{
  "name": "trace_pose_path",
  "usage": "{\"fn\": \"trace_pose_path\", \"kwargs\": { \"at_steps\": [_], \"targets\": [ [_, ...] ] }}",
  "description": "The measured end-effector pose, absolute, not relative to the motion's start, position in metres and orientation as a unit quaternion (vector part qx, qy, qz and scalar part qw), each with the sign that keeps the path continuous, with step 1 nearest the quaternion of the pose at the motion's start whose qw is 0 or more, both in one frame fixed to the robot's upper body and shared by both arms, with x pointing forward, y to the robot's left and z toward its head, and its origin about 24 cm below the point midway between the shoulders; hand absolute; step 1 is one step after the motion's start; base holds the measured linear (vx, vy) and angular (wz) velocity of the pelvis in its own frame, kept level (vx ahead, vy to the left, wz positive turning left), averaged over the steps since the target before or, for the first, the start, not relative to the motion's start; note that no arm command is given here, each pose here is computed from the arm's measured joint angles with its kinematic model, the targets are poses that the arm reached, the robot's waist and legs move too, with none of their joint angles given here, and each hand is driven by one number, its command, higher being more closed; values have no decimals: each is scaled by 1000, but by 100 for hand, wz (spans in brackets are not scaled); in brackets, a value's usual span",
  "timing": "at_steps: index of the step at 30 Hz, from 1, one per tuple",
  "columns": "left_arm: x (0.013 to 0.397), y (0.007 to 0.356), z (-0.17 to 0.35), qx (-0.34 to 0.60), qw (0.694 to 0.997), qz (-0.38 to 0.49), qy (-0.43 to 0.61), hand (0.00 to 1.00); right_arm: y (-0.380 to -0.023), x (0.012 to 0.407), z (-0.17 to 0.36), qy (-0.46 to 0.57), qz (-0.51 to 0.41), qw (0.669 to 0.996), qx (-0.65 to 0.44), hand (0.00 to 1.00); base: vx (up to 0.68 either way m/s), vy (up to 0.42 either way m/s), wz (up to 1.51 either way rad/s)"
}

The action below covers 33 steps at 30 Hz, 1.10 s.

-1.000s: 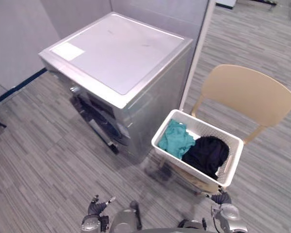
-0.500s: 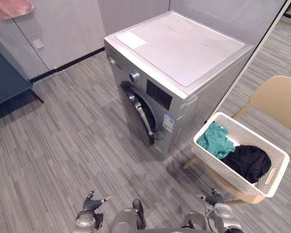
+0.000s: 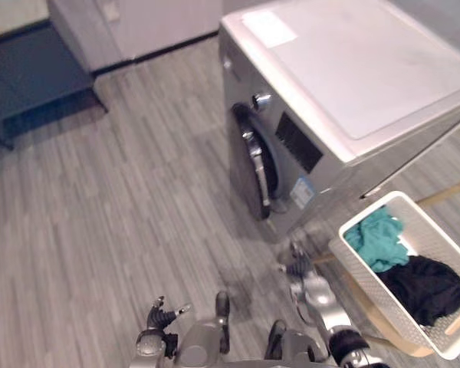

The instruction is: Pick up the laundry basket with both hands and put the clothes into the washing machine.

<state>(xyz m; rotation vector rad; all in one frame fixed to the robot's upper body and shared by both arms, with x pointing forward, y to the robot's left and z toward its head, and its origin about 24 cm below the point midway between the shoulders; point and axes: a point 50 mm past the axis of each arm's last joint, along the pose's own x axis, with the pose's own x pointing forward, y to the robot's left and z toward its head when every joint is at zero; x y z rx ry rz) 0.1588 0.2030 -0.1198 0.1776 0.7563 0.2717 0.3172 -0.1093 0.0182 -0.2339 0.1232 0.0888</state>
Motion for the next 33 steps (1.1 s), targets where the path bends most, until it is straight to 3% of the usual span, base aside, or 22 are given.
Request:
{"fn": "trace_pose_path", "kwargs": {
  "at_steps": [3,8,18,33],
  "targets": [
    [171,199,-112,78,928,135,339,0,-117,342,60,-7,18,993,-118,0,6,-38,39],
    [184,196,-104,57,937,143,313,0,-166,365,113,-77,-101,986,-108,0,-31,-45,24],
    [210,192,-92,60,947,133,285,0,-194,375,122,-53,-151,987,-25,0,-76,-81,15],
    [241,186,-72,48,961,127,241,0,-98,386,170,-117,-17,991,64,0,2,-95,21]
  ]
}}
